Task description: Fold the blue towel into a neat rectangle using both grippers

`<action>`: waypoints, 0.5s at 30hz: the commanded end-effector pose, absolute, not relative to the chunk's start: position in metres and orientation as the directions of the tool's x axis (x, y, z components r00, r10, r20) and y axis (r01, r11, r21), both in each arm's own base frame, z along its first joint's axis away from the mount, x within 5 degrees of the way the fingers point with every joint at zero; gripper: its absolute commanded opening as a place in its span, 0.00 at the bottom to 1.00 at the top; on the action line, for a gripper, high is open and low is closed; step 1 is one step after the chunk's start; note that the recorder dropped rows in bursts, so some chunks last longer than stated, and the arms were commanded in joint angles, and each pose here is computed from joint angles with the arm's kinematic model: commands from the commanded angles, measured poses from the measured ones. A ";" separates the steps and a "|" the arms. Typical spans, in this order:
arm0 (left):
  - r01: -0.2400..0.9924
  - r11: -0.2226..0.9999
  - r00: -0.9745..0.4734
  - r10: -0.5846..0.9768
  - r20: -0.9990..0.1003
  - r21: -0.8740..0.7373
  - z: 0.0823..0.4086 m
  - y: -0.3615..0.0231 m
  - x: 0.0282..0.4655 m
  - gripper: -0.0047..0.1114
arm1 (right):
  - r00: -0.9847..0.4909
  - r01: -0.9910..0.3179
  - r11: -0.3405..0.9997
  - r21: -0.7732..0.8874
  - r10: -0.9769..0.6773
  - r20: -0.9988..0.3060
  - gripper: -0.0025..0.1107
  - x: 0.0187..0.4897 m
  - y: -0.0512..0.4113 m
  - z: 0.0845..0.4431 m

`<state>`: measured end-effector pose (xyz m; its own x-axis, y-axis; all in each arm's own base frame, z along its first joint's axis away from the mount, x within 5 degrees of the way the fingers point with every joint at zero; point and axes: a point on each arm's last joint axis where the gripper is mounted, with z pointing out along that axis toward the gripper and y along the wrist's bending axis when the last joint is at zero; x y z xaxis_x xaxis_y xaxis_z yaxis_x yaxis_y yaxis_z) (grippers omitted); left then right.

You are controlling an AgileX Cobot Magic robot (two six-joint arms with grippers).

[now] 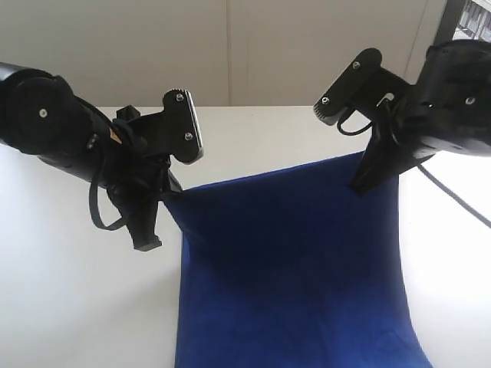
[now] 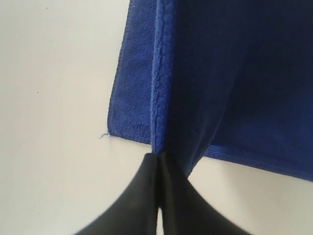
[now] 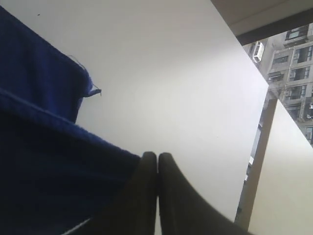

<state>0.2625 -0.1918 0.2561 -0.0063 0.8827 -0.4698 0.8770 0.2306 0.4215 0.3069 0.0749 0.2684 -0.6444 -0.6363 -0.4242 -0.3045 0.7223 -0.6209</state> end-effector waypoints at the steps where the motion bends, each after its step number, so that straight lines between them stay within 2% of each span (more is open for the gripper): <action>1: 0.871 0.257 -0.037 0.884 -0.466 0.419 0.246 -0.187 0.271 0.04 | -0.617 -0.275 0.706 -0.652 -0.650 -0.443 0.02 0.317 0.076 0.262; 15: 0.819 0.301 -0.020 0.865 -0.501 0.488 0.225 -0.193 0.297 0.04 | -0.632 -0.254 0.754 -0.606 -0.604 -0.486 0.02 0.344 0.060 0.229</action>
